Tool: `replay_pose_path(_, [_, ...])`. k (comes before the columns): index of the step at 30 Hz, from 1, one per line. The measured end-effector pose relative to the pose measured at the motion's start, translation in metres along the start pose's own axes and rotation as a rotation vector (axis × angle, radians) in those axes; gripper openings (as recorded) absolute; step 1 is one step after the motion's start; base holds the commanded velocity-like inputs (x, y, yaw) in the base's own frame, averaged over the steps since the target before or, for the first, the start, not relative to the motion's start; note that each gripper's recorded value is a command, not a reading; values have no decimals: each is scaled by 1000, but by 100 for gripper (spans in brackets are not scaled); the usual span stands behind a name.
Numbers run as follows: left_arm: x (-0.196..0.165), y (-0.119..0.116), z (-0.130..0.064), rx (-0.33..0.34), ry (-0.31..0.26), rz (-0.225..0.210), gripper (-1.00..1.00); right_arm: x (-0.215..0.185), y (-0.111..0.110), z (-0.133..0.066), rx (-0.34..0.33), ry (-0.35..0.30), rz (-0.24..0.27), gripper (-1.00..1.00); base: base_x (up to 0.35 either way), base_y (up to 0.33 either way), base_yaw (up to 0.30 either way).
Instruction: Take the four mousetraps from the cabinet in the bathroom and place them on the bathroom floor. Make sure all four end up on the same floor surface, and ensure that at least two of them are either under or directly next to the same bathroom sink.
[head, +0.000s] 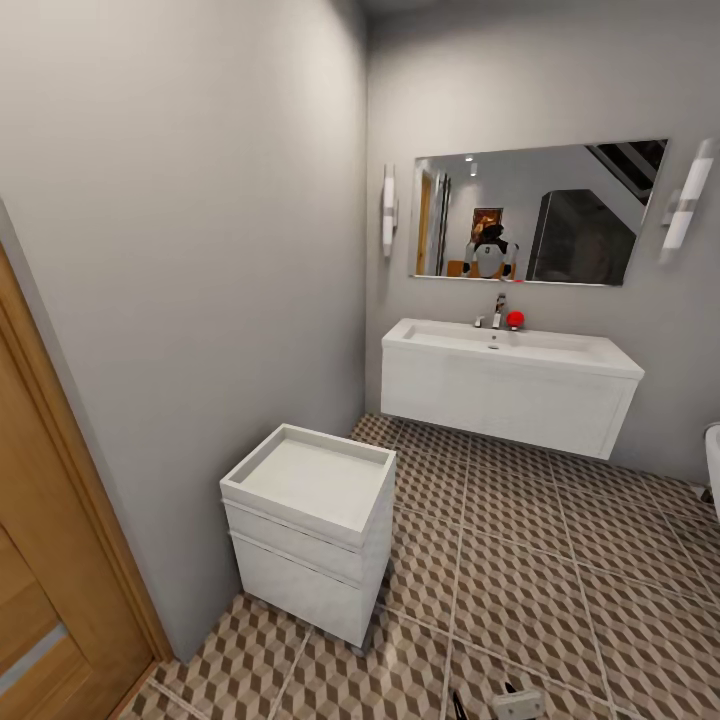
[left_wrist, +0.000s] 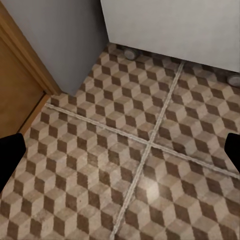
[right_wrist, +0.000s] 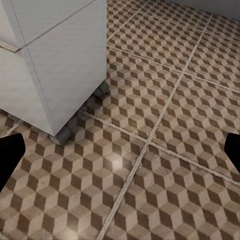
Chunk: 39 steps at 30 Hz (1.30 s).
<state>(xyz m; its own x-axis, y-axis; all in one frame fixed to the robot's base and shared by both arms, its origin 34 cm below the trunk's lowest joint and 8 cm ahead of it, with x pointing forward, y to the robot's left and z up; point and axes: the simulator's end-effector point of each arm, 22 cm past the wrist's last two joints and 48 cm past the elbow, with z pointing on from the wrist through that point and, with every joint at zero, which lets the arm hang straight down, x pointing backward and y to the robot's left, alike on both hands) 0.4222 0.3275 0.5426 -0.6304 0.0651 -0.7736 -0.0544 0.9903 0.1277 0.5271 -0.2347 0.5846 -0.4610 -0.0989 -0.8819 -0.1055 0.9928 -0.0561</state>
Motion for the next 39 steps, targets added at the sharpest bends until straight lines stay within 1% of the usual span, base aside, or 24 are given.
replay_pose_path(6, [1,-2,0,3,1,-1,100,0,-1,0,0,-1,-1,100,-18,0,0])
replay_pose_path(9, [3,-2,-1,3,7,0,100,0,-1,0,1,-2,-1,100,-199,0,0])
replay_pose_path(15, [12,-5,-3,7,27,1,100,0,0,0,0,-2,-1,100,-295,0,0])
replay_pose_path(35, [19,-6,-6,8,42,-1,100,0,-1,0,0,-2,-1,100,-332,0,0])
replay_pose_path(39, [19,-7,-6,9,42,-1,100,-1,0,0,0,-3,0,100,-218,0,0])
